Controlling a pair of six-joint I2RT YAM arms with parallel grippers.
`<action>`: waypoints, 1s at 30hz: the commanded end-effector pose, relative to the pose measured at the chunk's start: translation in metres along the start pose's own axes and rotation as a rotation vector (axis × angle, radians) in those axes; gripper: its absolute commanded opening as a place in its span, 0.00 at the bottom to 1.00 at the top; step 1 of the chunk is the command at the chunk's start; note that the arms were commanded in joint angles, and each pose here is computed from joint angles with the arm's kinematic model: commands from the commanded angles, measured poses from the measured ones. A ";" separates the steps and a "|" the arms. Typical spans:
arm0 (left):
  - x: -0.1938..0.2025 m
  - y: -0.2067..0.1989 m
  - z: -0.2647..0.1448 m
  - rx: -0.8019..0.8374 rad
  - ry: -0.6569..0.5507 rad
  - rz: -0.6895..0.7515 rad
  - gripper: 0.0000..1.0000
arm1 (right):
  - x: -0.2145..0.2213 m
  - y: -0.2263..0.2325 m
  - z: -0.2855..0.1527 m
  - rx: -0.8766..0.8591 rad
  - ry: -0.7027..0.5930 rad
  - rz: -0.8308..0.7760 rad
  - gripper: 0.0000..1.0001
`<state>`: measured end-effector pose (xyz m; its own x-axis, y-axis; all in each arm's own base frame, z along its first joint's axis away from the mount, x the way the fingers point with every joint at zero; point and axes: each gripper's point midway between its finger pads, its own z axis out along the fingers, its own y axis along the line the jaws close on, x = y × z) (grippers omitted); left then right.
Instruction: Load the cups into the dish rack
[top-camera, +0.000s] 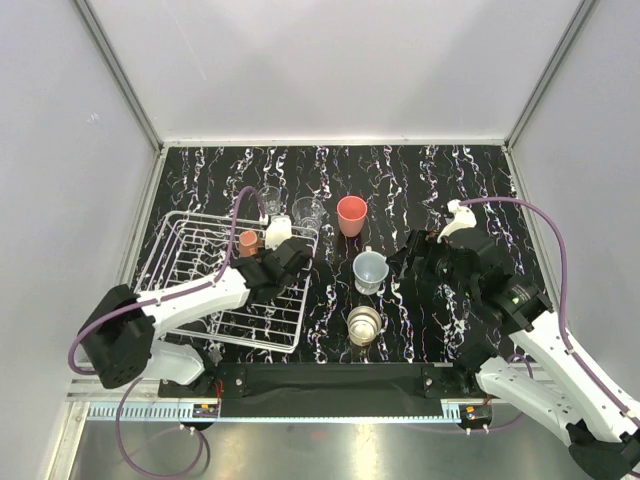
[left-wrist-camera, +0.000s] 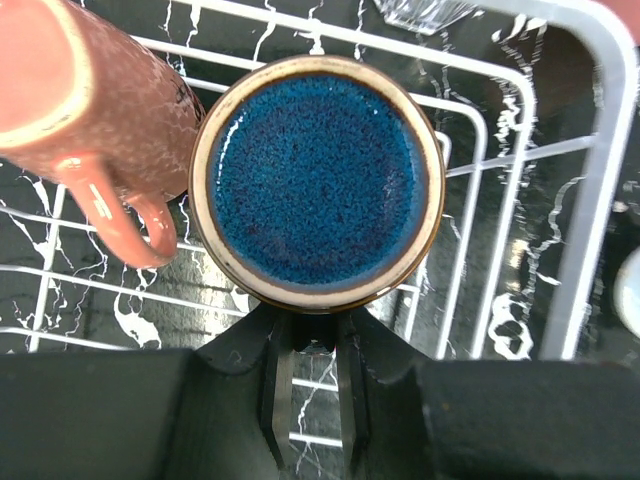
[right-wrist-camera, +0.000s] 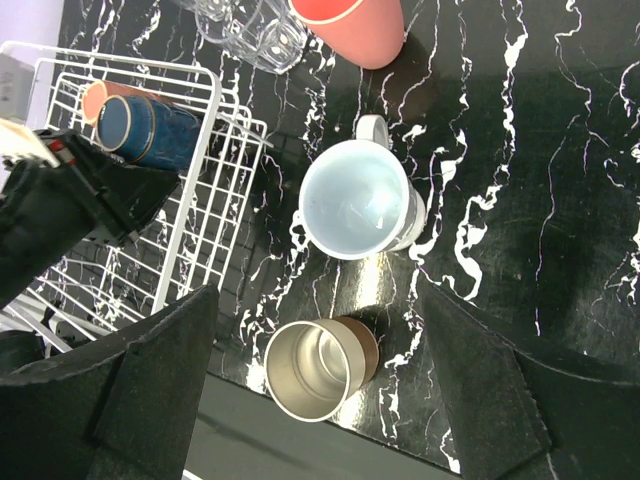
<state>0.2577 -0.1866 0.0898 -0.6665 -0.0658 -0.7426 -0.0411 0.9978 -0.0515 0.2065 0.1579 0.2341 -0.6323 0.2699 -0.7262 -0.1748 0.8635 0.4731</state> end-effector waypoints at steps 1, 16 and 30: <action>-0.029 -0.006 0.009 -0.033 -0.113 -0.072 0.00 | -0.013 0.010 -0.007 -0.028 -0.029 -0.002 0.90; -0.018 0.009 0.039 -0.114 -0.056 -0.047 0.00 | 0.002 0.013 0.012 -0.021 0.059 0.013 0.90; -0.008 0.006 0.043 -0.097 -0.016 -0.046 0.45 | 0.024 0.010 0.033 0.002 0.160 0.030 0.90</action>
<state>0.2788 -0.1710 0.0483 -0.7047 -0.0632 -0.7067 -0.1217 0.9920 0.0326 0.2104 0.1793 0.1989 -0.7516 0.2186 -0.6224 -0.1410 0.8685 0.4753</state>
